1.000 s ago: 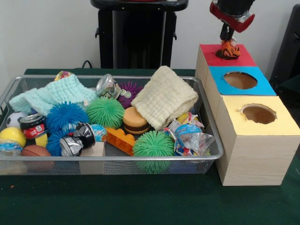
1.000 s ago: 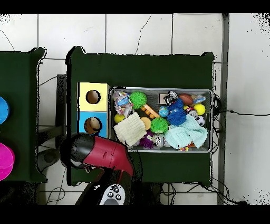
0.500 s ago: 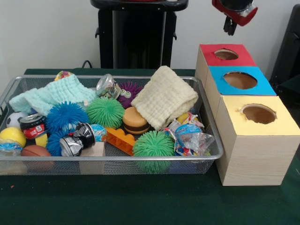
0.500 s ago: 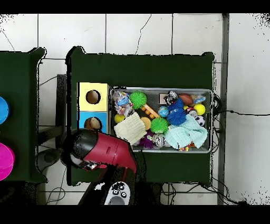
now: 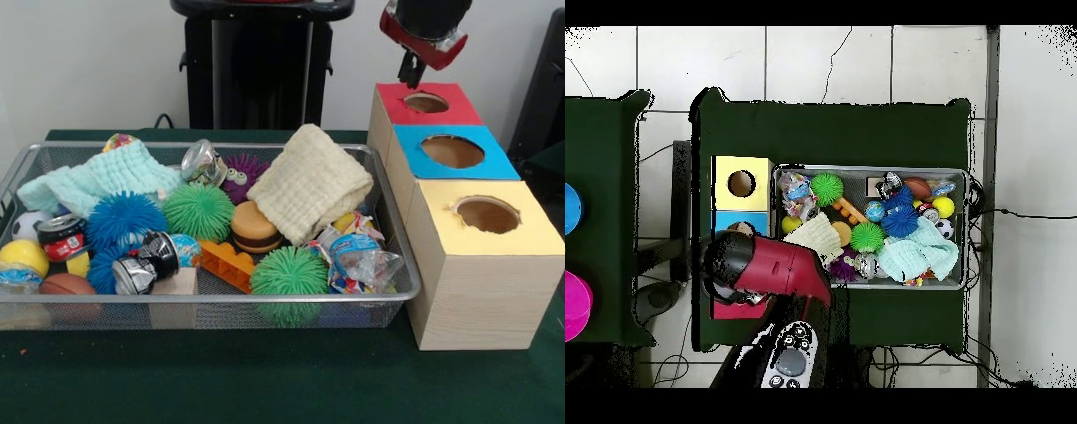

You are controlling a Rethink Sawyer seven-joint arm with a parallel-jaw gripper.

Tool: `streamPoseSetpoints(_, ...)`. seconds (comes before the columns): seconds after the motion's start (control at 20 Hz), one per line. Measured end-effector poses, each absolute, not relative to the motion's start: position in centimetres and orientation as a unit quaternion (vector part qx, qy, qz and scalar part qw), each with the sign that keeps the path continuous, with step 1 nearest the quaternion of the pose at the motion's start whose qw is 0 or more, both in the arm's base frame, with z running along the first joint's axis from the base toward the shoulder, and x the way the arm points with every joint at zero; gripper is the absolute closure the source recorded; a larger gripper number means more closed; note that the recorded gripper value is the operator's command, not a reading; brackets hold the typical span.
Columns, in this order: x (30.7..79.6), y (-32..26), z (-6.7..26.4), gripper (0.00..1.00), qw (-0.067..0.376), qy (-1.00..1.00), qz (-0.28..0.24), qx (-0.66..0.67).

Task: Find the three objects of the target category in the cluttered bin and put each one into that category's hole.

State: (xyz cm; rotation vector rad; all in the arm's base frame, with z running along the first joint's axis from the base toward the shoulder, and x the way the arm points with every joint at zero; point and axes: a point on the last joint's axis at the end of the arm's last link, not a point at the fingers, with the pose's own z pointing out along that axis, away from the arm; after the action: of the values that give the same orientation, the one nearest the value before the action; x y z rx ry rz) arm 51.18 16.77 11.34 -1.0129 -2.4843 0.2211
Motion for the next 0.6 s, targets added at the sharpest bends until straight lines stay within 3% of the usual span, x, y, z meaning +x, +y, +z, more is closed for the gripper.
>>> streamPoseSetpoints(0.35,53.1,15.5,12.8,1.0,0.158,-0.927,0.131,-0.313)
streamPoseSetpoints(0.5,54.2,14.2,14.1,1.0,0.101,-0.937,0.169,-0.288)
streamPoseSetpoints(0.6,55.2,13.1,15.5,1.0,0.036,-0.941,0.204,-0.268)
